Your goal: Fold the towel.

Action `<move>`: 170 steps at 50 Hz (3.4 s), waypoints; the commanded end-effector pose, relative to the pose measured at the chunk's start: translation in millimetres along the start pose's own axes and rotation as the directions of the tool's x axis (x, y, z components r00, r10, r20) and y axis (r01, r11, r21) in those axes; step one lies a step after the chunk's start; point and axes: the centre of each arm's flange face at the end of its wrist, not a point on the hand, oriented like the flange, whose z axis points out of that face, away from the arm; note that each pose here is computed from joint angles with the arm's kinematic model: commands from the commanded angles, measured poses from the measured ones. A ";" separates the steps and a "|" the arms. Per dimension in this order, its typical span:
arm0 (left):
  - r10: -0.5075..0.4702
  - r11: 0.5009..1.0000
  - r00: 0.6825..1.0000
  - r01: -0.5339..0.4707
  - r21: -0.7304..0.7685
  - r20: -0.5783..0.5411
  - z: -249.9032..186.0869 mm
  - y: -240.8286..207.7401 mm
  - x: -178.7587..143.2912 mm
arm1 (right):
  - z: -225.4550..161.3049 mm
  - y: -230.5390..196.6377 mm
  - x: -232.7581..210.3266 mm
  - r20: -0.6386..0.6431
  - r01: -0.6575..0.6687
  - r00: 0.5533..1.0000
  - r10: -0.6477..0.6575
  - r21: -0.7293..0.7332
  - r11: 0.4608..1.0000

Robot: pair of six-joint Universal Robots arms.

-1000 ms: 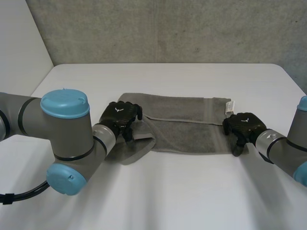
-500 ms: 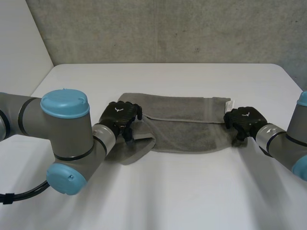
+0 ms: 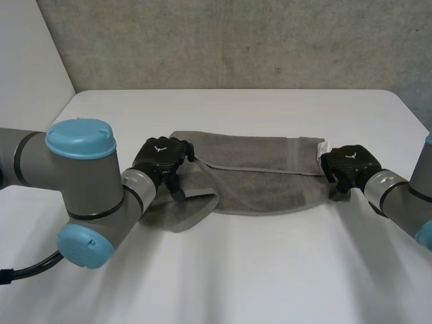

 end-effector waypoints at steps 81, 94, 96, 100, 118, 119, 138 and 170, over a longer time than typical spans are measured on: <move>0.000 0.999 0.999 -0.002 -0.040 -0.047 9.8 21.6 10.6 | -1.6 14.8 -7.6 0.081 -0.018 0.996 0.022 -0.051 0.999; 0.000 0.999 0.999 -0.002 -0.042 -0.047 9.9 22.1 10.6 | 6.2 12.5 -2.7 0.057 -0.002 0.998 0.002 -0.006 1.000; 0.000 0.999 0.999 -0.002 -0.043 -0.049 9.9 22.7 11.3 | 6.9 12.8 -2.5 0.056 -0.002 0.998 0.002 -0.006 1.000; 0.000 0.999 0.999 -0.002 -0.047 -0.048 10.4 23.9 10.8 | 8.7 11.7 -1.4 0.051 -0.003 0.999 0.003 -0.002 1.000; 0.000 0.999 0.999 -0.002 -0.037 -0.047 10.2 20.7 10.4 | 10.5 7.5 -4.7 0.043 -0.003 0.999 0.002 0.012 1.000; -0.001 0.999 0.999 0.000 -0.033 -0.045 9.8 18.9 9.7 | 10.1 7.7 -4.7 0.046 -0.005 0.999 0.004 0.013 1.000; 0.017 1.000 0.999 -0.018 -0.005 -0.042 18.8 24.3 10.0 | -11.1 -9.3 -1.2 0.046 -0.039 0.998 0.038 0.012 0.999; 0.036 0.985 0.961 -0.081 0.154 0.276 22.9 -37.3 -96.5 | -14.5 -12.6 33.3 -0.095 -0.045 0.995 0.045 -0.003 0.999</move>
